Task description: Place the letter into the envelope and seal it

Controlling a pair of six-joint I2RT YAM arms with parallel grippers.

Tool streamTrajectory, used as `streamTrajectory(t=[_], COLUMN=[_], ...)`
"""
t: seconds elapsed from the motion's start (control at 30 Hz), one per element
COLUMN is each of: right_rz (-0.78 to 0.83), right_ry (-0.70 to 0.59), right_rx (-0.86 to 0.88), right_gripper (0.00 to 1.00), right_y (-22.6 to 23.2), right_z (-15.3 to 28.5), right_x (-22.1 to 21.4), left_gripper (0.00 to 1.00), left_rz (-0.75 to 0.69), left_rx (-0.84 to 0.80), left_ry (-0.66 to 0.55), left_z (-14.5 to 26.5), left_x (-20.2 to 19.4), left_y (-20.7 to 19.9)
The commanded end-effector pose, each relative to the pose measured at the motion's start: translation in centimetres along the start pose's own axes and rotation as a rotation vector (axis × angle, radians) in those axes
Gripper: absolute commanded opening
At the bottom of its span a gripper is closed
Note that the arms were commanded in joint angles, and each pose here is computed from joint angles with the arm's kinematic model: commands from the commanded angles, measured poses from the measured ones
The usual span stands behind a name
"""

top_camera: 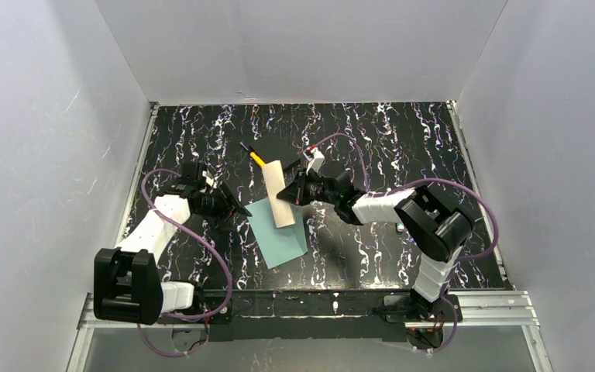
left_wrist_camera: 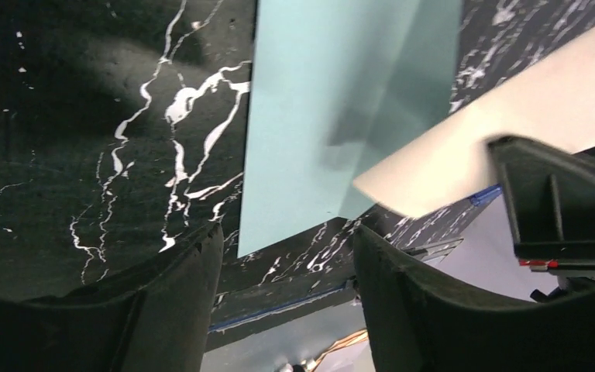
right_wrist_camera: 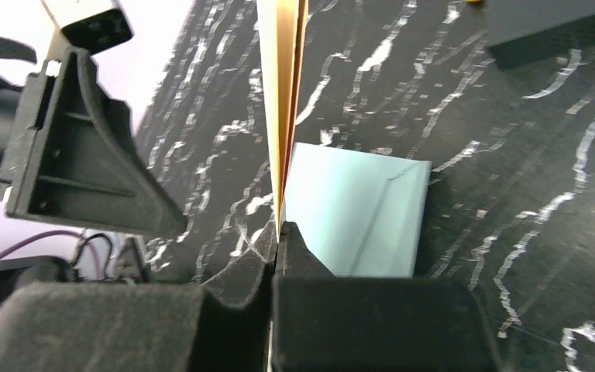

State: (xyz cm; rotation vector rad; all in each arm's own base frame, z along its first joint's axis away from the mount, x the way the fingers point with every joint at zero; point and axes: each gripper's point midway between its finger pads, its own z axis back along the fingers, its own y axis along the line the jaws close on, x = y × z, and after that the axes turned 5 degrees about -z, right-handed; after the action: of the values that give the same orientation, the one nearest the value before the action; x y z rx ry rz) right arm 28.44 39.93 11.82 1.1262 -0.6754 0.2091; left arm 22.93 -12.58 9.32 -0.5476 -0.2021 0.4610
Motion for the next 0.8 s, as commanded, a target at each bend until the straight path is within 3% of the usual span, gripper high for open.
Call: streamTrajectory(t=[0.0, 0.1, 0.3, 0.77], right_rz=[0.093, 0.087, 0.09, 0.101], right_ry=[-0.152, -0.155, -0.187, -0.244], right_rx=[-0.052, -0.053, -0.089, -0.009], right_gripper=[0.01, 0.01, 0.01, 0.01], right_y=[-2.4, -3.4, -5.5, -6.4], right_z=[-0.6, -1.1, -1.1, -0.7], right_x=[2.5, 2.2, 2.1, 1.3], left_gripper=[0.55, 0.47, 0.4, 0.41], left_rz=[0.05, 0.041, 0.093, 0.158], left_rx=[0.066, 0.049, 0.101, 0.185], left_ry=[0.039, 0.085, 0.153, 0.221], left_z=[-1.2, -1.9, -3.3, -6.1], left_x=[-0.5, -0.5, -0.7, -1.3], left_y=[1.7, 1.3, 2.0, 2.9])
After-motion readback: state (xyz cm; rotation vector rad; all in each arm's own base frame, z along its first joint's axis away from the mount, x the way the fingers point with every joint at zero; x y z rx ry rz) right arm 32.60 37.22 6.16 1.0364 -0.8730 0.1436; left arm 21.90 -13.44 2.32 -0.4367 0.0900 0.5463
